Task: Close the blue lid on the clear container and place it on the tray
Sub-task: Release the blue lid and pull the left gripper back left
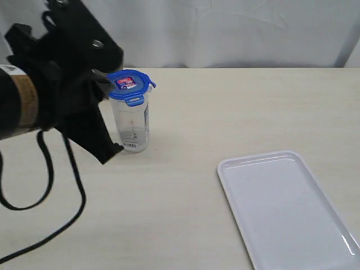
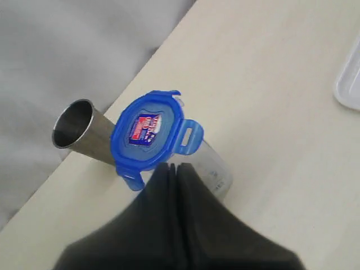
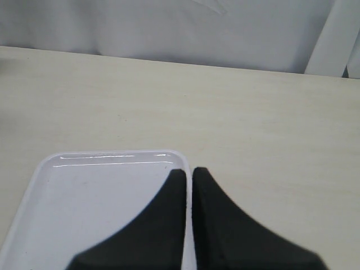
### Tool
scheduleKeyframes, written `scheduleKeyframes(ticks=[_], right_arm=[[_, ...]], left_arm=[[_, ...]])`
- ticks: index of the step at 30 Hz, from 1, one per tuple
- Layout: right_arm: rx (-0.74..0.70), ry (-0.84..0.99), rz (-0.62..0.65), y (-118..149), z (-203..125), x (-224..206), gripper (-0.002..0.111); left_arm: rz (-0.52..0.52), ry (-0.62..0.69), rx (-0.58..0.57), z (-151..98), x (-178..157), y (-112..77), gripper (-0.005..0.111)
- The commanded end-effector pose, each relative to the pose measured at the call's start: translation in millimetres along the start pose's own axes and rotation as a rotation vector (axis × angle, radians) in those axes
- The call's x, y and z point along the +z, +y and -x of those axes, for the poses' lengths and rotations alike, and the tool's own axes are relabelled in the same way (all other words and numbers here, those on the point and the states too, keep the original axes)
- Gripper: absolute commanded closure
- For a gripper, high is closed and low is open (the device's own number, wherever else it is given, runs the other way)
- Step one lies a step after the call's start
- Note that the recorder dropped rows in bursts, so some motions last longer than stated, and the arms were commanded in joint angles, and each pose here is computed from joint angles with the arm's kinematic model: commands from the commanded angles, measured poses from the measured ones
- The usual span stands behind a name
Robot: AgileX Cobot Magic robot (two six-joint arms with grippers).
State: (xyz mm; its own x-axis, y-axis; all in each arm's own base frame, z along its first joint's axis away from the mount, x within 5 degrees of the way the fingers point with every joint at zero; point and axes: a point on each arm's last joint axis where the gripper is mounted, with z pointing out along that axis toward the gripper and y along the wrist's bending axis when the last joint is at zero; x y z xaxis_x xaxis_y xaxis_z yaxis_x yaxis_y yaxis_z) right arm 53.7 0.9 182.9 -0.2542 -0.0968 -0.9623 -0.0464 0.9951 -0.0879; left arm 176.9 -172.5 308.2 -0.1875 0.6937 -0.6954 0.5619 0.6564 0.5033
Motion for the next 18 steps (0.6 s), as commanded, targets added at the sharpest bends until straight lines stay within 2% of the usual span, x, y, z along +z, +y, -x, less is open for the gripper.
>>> scheduleKeyframes(ticks=[1,5,8,12,14,16,18], right_arm=[[-0.003,-0.005,-0.008,-0.4,-0.6,0.0,0.104],[-0.003,-0.005,-0.008,-0.4,-0.6,0.0,0.104],[-0.003,-0.005,-0.008,-0.4,-0.6,0.0,0.104],[-0.003,-0.005,-0.008,-0.4,-0.6,0.0,0.104],[-0.003,-0.005,-0.008,-0.4,-0.6,0.0,0.104],[-0.003,-0.005,-0.008,-0.4,-0.6,0.0,0.104],[-0.003,-0.005,-0.008,-0.4,-0.6,0.0,0.104]], left_arm=[[-0.033,-0.118,-0.236,-16.3,-5.3,26.7,0.107],[-0.036,-0.165,-0.409,-32.9,4.8,46.7,0.107],[-0.036,-0.236,-0.472,-43.1,10.7,56.3,0.107],[-0.092,-0.347,-0.513,-46.9,19.8,57.6,0.107],[-0.173,-0.385,-0.479,-46.8,28.6,53.9,0.107],[-0.327,-0.438,-0.487,-47.6,37.4,51.3,0.107],[-0.422,-0.465,-0.529,-53.0,47.6,58.5,0.107]])
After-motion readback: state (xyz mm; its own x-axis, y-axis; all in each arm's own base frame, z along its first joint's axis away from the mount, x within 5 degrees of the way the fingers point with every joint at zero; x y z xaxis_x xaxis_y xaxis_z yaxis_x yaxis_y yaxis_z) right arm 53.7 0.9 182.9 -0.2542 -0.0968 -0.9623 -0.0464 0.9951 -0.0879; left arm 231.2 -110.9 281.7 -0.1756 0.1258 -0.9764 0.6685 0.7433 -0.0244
